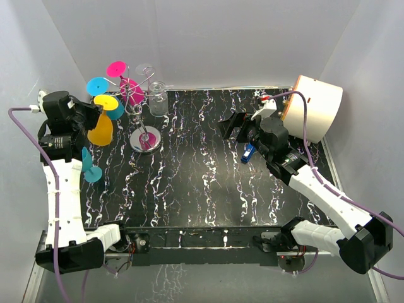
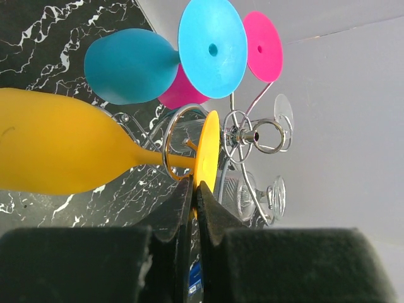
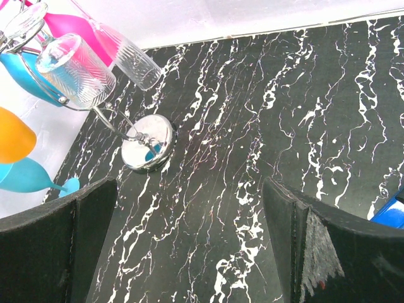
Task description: Take the wine glass off the wine glass rack
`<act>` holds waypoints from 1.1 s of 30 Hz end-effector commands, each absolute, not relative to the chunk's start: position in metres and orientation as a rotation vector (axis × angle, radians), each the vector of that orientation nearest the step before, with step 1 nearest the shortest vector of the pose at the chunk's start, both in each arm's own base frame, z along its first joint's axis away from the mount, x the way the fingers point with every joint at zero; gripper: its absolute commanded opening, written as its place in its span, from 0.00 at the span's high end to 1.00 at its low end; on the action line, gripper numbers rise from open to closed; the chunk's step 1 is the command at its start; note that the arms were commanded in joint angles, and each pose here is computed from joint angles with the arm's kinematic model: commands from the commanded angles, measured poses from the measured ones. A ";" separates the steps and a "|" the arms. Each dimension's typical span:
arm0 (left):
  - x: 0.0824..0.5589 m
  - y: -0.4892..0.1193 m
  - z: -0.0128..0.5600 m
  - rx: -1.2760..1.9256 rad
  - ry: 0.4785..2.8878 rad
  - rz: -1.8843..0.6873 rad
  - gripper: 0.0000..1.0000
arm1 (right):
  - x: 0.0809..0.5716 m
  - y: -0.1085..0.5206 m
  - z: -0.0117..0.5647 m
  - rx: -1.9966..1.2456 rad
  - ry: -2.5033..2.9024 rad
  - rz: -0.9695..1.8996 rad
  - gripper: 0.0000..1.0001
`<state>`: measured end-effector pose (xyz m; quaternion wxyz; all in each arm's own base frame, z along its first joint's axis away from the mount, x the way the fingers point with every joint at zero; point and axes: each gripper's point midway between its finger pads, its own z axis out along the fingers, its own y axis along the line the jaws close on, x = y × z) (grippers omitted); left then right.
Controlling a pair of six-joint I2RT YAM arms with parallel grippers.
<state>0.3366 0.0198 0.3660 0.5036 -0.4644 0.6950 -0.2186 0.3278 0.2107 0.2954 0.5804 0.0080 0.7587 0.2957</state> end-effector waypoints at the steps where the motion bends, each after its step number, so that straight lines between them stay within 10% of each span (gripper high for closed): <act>1: 0.331 0.018 0.398 -1.090 1.595 -0.594 1.00 | 0.328 0.204 0.316 0.038 1.697 0.697 0.02; 33: 0.357 0.011 0.403 -0.979 1.650 -0.701 1.00 | 0.327 0.198 0.316 0.049 1.690 0.679 0.02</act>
